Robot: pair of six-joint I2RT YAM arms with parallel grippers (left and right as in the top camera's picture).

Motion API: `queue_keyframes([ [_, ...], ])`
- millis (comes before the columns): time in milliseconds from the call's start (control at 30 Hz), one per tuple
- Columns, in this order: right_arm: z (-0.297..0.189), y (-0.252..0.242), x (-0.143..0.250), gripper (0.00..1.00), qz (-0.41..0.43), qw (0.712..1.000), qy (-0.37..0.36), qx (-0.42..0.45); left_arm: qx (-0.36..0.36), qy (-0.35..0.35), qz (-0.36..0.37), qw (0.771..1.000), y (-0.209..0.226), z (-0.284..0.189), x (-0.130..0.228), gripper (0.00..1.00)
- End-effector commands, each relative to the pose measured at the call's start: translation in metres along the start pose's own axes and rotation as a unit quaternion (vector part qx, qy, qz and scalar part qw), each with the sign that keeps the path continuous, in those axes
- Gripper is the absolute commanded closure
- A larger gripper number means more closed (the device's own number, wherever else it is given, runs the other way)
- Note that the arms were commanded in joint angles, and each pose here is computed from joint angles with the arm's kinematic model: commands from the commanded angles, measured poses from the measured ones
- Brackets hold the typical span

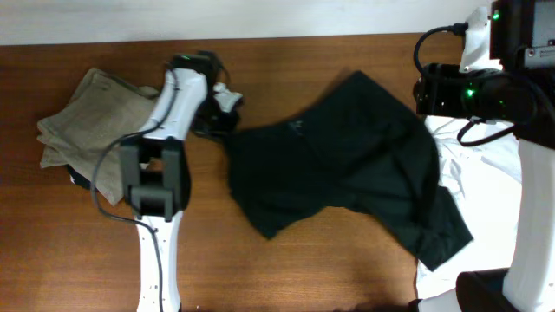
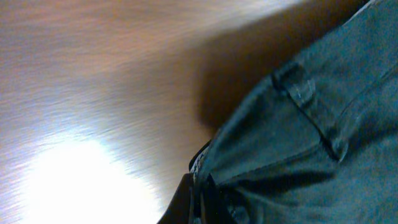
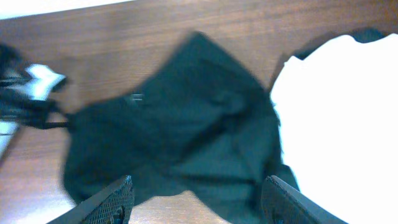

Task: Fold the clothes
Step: 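Drag the black pants leftward to the table center with the right gripper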

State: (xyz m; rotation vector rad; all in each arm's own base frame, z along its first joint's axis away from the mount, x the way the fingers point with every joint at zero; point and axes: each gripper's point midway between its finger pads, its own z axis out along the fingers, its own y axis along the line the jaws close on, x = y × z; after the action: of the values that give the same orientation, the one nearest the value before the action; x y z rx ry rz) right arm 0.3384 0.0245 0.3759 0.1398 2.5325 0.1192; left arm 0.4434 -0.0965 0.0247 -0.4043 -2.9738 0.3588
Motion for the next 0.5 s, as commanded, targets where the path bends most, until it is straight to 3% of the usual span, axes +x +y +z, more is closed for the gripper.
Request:
queue_keyframes([
  [0,0.056,-0.026,0.008,0.32,0.017,0.996,0.078,0.047,-0.061,-0.056,-0.113,0.99,0.098,-0.064,0.004,0.99],
  [133,0.169,-0.031,0.054,0.32,0.0,0.969,0.244,0.043,-0.049,-0.101,-0.185,0.976,0.151,-0.128,0.033,1.0],
  [267,0.234,0.038,0.121,0.35,-0.086,0.908,0.378,-0.16,-0.055,-0.117,-0.192,0.973,0.158,-0.142,0.036,1.0],
  [333,0.243,0.058,0.138,0.34,-0.115,0.902,0.388,-0.151,-0.054,-0.117,-0.192,0.973,0.158,-0.142,0.036,0.94],
  [367,0.251,0.061,0.15,0.31,-0.115,0.905,0.397,-0.099,-0.054,-0.117,-0.192,0.973,0.158,-0.142,0.036,0.91],
  [467,0.265,0.083,0.191,0.31,-0.155,0.89,0.422,-0.081,-0.054,-0.117,-0.192,0.973,0.158,-0.142,0.036,0.89],
])
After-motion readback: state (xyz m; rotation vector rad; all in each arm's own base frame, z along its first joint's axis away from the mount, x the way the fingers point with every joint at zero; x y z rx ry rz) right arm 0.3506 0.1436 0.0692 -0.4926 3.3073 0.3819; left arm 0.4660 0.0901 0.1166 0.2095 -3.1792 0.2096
